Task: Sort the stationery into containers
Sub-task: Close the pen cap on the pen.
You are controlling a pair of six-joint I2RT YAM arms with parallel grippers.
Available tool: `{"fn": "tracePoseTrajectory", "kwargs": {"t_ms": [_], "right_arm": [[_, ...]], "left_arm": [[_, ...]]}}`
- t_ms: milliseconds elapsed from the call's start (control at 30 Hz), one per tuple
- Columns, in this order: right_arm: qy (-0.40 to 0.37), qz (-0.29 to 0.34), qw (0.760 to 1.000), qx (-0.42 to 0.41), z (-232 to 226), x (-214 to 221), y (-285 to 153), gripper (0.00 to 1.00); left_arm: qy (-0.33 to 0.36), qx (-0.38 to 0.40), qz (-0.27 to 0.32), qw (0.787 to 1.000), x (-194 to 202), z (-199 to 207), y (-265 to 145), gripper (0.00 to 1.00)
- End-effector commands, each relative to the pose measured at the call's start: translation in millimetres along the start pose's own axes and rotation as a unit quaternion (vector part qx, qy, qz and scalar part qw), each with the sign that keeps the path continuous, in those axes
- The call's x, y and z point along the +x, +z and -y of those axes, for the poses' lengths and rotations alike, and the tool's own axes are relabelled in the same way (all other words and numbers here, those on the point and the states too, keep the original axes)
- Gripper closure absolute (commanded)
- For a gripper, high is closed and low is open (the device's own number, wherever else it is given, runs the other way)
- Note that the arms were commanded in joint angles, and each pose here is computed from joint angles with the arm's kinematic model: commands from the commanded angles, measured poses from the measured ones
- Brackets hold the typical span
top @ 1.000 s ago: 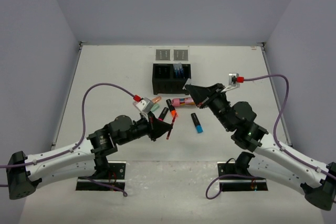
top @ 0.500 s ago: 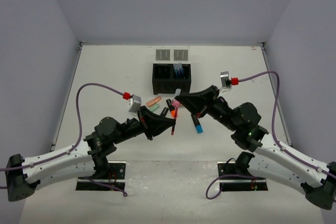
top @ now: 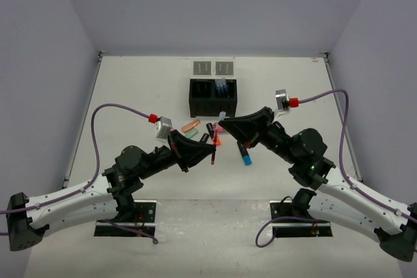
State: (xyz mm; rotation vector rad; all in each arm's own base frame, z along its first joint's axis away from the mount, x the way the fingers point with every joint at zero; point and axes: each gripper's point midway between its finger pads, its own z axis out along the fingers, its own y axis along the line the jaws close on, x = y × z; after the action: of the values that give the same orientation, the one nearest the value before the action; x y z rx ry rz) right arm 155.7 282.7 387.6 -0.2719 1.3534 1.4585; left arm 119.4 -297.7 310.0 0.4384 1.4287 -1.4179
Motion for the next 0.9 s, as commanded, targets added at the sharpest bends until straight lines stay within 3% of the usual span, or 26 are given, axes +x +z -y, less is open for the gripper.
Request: {"fn": "tracePoseTrajectory", "kwargs": {"t_ms": [0, 867], "right_arm": [[-0.014, -0.001, 1.0, -0.011, -5, -3, 5, 1.0], [-0.01, -0.055, 0.998, -0.004, 1, 20, 1, 1.0]], "left_arm": [[0.008, 0.013, 0.014, 1.0, -8, 6, 1, 1.0], [0.017, 0.008, 0.023, 1.0, -17, 7, 0, 1.0]]}}
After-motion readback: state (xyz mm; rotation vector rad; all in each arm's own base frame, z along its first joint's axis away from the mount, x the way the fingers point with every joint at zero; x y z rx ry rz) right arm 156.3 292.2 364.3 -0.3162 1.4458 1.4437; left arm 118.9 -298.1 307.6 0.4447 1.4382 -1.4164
